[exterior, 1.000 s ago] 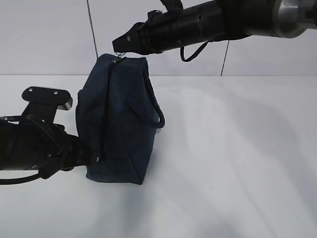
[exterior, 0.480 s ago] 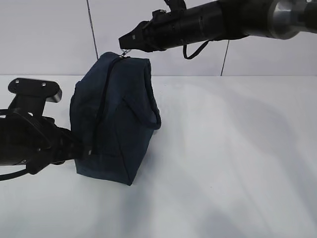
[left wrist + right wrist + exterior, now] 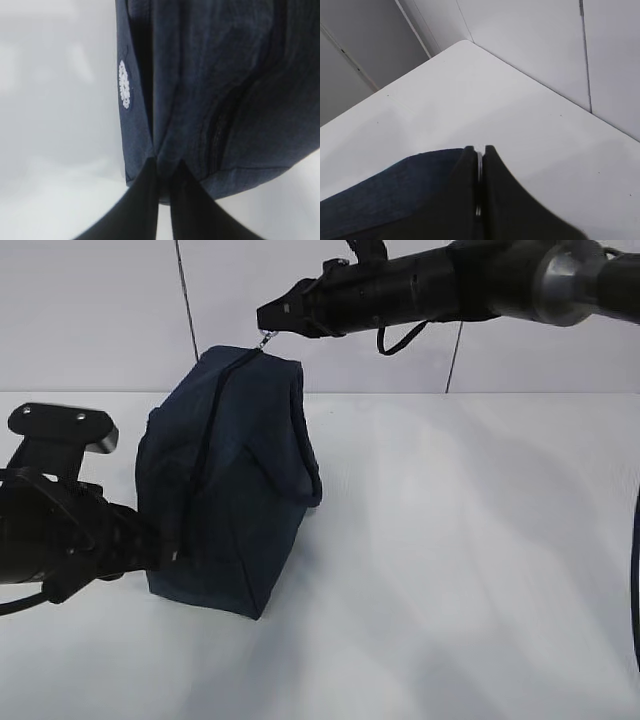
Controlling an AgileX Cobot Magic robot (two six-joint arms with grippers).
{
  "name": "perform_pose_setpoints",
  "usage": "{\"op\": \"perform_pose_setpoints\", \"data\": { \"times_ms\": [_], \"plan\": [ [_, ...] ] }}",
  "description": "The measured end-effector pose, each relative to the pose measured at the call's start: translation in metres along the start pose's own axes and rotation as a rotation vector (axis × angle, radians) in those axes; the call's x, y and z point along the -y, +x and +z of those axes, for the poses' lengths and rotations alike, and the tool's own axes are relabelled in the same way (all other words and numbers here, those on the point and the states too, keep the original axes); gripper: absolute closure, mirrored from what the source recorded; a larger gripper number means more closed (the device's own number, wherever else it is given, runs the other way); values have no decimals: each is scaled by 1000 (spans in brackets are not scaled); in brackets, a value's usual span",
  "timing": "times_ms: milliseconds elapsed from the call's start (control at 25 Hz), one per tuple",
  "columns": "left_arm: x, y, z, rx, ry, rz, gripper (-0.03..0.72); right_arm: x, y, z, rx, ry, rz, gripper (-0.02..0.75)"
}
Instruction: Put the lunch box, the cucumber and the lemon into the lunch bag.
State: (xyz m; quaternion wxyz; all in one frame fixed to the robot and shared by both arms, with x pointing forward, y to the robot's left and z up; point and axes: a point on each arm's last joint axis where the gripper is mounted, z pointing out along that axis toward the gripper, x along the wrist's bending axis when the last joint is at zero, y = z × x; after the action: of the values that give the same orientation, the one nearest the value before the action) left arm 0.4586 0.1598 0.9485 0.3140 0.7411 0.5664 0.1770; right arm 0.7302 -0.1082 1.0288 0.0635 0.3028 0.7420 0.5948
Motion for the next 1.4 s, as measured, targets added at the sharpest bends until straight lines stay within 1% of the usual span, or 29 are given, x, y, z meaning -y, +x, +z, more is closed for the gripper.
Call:
{"op": "perform_pose_setpoints", "data": {
  "times_ms": [120, 360, 680, 840, 1000, 1240, 1400],
  "plan": [
    [5, 1, 0, -4, 13, 2, 676, 8, -8, 8, -7, 0, 14, 717],
    [4, 3, -5, -12, -3, 0, 676, 23, -27, 21, -8, -27, 74, 717],
    [0, 4, -12, -18, -33, 5, 677, 50, -58, 21, -6, -85, 299, 717],
    [0, 4, -12, -20, -33, 5, 677, 57, -65, 21, -27, -116, 395, 717],
    [0, 6, -12, -33, -34, 5, 677, 70, -76, 23, -24, -129, 488, 717],
    [0, 6, -12, -39, -34, 5, 678, 73, -79, 24, -34, -154, 549, 717],
    [0, 6, -11, -43, -31, 7, 678, 68, -76, 21, -90, -177, 556, 717]
  ]
}}
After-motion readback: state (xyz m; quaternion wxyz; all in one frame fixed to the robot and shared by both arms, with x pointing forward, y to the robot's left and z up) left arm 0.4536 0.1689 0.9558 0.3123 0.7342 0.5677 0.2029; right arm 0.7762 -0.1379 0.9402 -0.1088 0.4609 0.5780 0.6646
